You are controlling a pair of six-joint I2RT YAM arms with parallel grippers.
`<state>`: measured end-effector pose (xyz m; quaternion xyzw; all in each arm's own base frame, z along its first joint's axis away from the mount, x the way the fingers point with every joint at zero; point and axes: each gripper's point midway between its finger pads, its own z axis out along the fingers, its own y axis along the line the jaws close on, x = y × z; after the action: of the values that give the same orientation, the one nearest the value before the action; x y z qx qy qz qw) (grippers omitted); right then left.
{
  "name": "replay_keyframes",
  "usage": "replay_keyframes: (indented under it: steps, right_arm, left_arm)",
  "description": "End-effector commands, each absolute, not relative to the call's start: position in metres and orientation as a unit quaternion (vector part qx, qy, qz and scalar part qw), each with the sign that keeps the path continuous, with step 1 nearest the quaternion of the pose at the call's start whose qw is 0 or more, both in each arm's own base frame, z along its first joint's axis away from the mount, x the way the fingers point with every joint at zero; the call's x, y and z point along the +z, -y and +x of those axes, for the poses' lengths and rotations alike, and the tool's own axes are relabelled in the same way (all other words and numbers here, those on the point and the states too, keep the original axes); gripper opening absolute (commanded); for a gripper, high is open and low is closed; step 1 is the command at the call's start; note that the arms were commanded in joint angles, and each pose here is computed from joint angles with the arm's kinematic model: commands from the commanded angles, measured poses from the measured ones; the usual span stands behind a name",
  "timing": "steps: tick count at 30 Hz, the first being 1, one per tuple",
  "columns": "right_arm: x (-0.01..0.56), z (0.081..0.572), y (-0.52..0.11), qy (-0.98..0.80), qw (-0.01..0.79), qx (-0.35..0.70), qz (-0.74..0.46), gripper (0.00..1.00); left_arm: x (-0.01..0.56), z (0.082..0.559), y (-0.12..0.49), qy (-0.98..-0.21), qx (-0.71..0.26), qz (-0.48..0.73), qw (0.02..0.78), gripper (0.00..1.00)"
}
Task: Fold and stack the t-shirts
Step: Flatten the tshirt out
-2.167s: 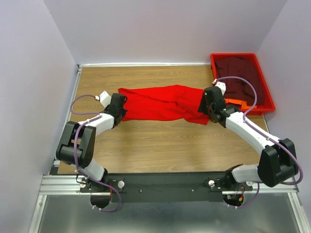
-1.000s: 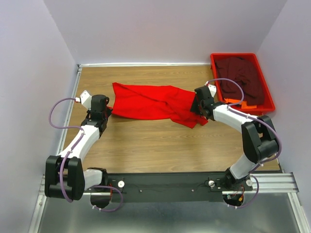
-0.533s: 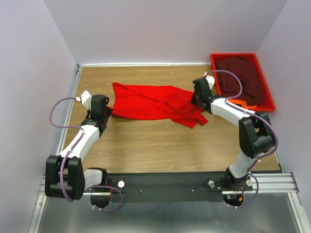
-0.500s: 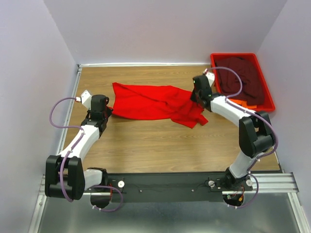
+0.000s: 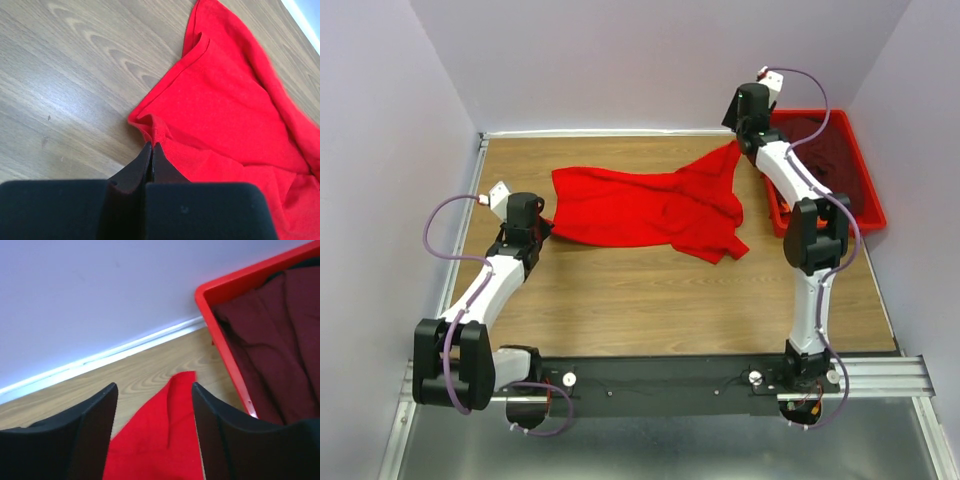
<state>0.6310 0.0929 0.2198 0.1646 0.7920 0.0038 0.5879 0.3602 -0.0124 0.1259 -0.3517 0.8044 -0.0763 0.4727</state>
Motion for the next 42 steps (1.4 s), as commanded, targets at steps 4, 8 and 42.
replay_keyframes:
  steps: [4,8,42]
  right_arm:
    - [0.224,0.566,-0.091,-0.819,0.554,0.023,0.149,0.75]
    - [0.194,0.497,-0.094,-0.845,0.506,0.068,0.162,0.70]
    - [0.053,0.336,-0.121,-0.896,0.357,0.183,0.187,0.61]
  left_arm:
    - [0.135,0.366,0.018,-0.808,-0.091,-0.333,0.477,0.00]
    - [0.138,0.367,0.020,-0.809,-0.098,-0.328,0.478,0.00]
    - [0.139,0.365,0.022,-0.809,-0.109,-0.325,0.477,0.00]
